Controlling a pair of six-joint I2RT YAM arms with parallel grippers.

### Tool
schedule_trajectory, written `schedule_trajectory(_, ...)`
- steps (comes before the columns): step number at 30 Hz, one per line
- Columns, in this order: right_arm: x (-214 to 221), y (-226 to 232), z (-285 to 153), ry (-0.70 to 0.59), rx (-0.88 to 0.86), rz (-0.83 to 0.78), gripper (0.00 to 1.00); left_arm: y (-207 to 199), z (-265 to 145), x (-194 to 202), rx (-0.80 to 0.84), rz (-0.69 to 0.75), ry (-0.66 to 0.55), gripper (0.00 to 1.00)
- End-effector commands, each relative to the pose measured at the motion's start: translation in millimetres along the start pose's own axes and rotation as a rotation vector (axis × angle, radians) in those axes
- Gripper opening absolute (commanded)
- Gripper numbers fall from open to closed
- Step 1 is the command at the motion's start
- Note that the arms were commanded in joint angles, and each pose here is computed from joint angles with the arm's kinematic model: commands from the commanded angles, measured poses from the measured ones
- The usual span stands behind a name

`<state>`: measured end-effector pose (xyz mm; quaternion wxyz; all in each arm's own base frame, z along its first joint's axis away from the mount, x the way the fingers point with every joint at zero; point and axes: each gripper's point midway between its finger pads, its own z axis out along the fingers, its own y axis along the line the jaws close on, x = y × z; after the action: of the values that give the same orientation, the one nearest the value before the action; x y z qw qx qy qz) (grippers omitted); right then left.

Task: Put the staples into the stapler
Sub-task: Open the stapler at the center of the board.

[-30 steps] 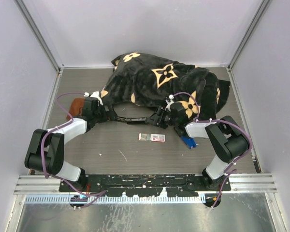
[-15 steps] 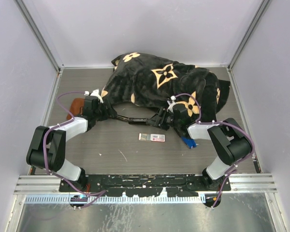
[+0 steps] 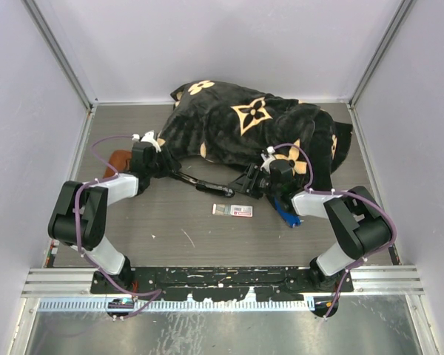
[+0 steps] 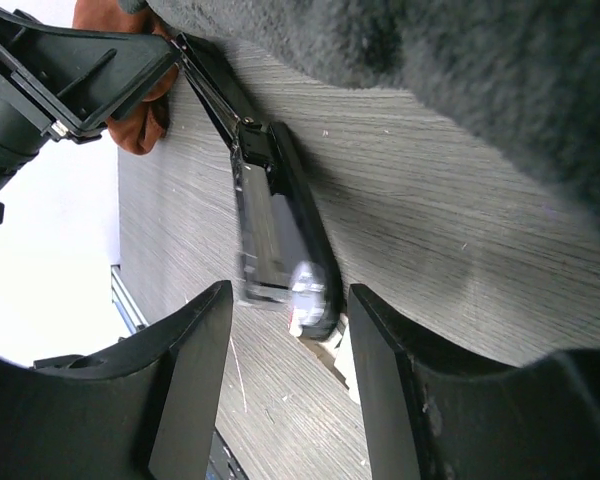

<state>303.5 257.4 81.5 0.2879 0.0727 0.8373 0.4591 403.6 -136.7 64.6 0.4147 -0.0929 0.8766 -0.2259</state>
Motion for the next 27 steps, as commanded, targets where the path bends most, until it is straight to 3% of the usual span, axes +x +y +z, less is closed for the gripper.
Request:
schedule_trajectory(1, -21.3, 9.1, -6.2, -0.084, -0.012, -0.018, 0.54, -10.2, 3.1, -20.0, 0.041, 0.011, -0.057, 0.49)
schedule_trajectory(11, -28.8, 6.0, -12.0, -0.115, 0.033, -0.057, 0.49, -11.0, -13.5, -20.7, 0.038, 0.02, -0.072, 0.5)
schedule_trajectory(15, -32.4, 14.2, -18.5, -0.108, 0.031, -0.107, 0.51, -19.3, -27.2, -30.1, 0.057, 0.033, -0.096, 0.6)
schedule_trajectory(20, -34.4, 20.5, -40.9, -0.066, 0.104, -0.233, 0.54, -30.4, -61.4, -47.5, 0.058, 0.064, -0.139, 0.86)
schedule_trajectory(22, -34.7, 17.6, -56.0, -0.059, 0.164, -0.284, 0.54, -32.9, -76.6, -51.6, 0.051, 0.072, -0.148, 0.91)
schedule_trajectory(27, -34.0, -22.2, -107.2, -0.047, 0.461, -0.373, 0.48, -41.6, -119.6, -46.7, 0.062, 0.043, -0.132, 0.92)
